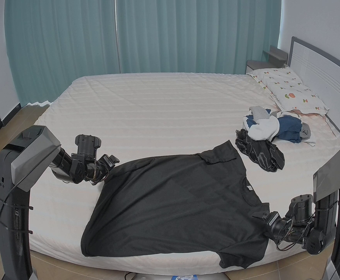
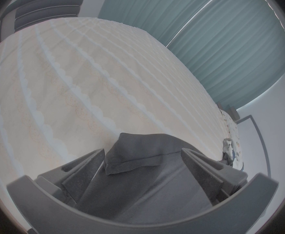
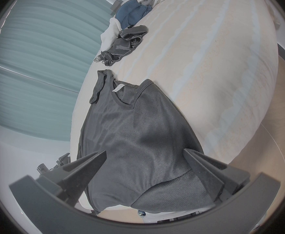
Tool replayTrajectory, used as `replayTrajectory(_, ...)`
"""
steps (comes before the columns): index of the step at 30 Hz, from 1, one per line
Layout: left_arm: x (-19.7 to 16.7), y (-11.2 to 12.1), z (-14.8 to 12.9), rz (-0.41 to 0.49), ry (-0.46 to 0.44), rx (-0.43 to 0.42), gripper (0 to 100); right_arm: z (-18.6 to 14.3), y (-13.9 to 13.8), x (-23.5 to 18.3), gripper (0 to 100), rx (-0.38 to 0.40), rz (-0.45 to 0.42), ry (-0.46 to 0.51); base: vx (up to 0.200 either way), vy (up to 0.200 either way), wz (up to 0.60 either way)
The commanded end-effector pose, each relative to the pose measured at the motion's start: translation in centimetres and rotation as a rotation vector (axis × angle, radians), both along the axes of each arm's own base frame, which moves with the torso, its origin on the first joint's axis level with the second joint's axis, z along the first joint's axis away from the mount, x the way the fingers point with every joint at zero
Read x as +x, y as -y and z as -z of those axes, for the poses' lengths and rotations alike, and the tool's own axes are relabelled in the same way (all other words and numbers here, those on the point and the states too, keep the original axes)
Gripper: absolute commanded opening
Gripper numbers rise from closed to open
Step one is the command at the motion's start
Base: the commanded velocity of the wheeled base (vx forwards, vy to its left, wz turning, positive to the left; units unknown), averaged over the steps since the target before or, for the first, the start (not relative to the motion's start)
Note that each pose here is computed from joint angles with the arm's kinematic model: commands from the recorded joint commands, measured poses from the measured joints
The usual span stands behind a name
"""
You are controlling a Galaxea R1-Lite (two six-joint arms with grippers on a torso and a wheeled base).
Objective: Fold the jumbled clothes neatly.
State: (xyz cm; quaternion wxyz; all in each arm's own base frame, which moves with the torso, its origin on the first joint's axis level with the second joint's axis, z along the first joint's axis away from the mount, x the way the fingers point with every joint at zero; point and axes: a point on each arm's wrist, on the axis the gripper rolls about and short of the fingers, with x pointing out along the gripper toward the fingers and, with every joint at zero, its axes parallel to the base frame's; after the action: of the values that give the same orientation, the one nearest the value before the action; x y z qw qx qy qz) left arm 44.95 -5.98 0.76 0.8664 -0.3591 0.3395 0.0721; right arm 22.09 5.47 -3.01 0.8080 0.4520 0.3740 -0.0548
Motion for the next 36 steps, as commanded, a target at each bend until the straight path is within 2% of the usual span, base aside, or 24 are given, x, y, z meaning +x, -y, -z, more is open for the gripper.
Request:
replayTrajectory(1, -0.5, 0.1, 0.7, 0.016, -0.025, 0.023, 100, -0.2, -0.1, 0.3, 100, 0.014, 0.011, 0.023, 0.0, 0.0, 0.0)
replayTrajectory(25, 0.9, 0.4, 2.8, 0.027, -0.037, 0.033, 100, -0.3, 0.0, 0.4, 100, 0.03, 0.023, 0.024, 0.0, 0.0, 0.0)
replayTrajectory(26, 1.0, 0.4, 2.7, 0.024, -0.035, 0.034, 0, -0.3, 0.0, 0.4, 100, 0.03, 0.023, 0.024, 0.0, 0.0, 0.0)
replayTrajectory(36, 1.7, -0.7, 2.2, -0.038, -0.011, 0.053, 0, -0.3, 0.0, 0.3, 100, 0.03, 0.024, 0.022, 0.0, 0.0, 0.0)
